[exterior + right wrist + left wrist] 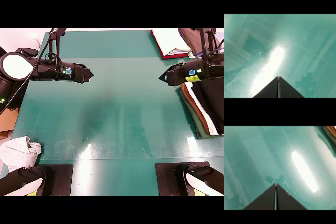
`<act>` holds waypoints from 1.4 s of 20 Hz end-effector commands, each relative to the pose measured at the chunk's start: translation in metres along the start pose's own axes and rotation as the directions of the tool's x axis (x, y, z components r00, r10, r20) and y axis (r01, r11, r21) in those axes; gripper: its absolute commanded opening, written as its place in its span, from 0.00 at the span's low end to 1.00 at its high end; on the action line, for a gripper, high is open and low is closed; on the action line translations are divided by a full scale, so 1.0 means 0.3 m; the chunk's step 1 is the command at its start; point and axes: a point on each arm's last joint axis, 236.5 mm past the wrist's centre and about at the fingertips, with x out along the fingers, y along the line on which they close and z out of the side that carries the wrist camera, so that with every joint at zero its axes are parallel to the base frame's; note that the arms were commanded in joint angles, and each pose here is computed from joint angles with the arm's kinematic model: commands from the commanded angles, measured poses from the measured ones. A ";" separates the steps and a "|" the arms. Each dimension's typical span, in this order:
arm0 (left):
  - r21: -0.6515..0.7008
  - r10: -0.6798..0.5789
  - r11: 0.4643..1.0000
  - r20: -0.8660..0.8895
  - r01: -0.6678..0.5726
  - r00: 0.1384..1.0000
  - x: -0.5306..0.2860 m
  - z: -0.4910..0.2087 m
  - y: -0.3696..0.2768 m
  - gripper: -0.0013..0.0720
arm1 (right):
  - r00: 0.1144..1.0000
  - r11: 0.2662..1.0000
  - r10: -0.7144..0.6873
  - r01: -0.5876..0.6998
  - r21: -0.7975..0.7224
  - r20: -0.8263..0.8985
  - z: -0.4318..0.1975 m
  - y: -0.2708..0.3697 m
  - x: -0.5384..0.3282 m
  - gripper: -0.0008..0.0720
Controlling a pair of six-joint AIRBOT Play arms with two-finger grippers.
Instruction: Fold the shirts.
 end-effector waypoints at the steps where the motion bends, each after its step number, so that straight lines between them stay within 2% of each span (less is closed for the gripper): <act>1: 0.000 0.000 1.000 0.001 0.000 1.000 0.000 0.001 0.000 0.05 | 1.000 1.000 0.002 -0.002 -0.002 0.006 0.005 0.003 0.001 0.04; 9: 0.000 0.000 1.000 0.001 0.000 1.000 0.000 0.001 0.000 0.05 | 1.000 1.000 0.002 -0.002 -0.002 0.005 0.005 0.004 0.001 0.04; 13: -0.068 -0.042 0.997 0.014 0.043 0.999 -0.001 0.011 -0.033 0.05 | 1.000 1.000 0.002 -0.002 -0.002 0.005 0.004 0.004 0.001 0.04; 16: -0.068 -0.026 0.997 0.105 0.033 0.994 -0.006 0.084 -0.018 0.05 | 1.000 1.000 0.002 -0.002 -0.001 0.005 0.004 0.004 0.001 0.04; 18: -0.042 -0.029 0.999 0.054 0.031 0.998 -0.007 0.044 -0.022 0.05 | 1.000 1.000 0.002 -0.002 -0.001 0.004 0.004 0.004 0.001 0.04; 20: -0.024 -0.012 1.000 0.011 0.013 1.000 -0.078 0.011 -0.009 0.04 | 1.000 1.000 0.003 -0.003 -0.001 0.001 0.002 0.004 0.001 0.04; 22: 0.026 0.116 0.993 0.014 -0.116 0.993 -0.226 0.001 0.087 0.04 | 1.000 1.000 0.003 -0.003 -0.001 -0.008 -0.006 0.004 0.001 0.04; 24: 0.034 0.335 0.942 -0.011 -0.334 0.942 -0.433 -0.055 0.238 0.05 | 1.000 1.000 0.004 -0.004 -0.002 -0.017 -0.012 0.005 0.001 0.04; 26: 0.016 0.564 0.826 -0.046 -0.564 0.825 -0.648 -0.150 0.397 0.05 | 1.000 1.000 0.004 -0.004 -0.002 -0.015 -0.012 0.005 0.001 0.04; 28: -0.048 0.715 0.689 -0.115 -0.723 0.690 -0.802 -0.279 0.526 0.05 | 1.000 1.000 0.003 -0.003 -0.001 -0.002 -0.001 0.004 0.001 0.04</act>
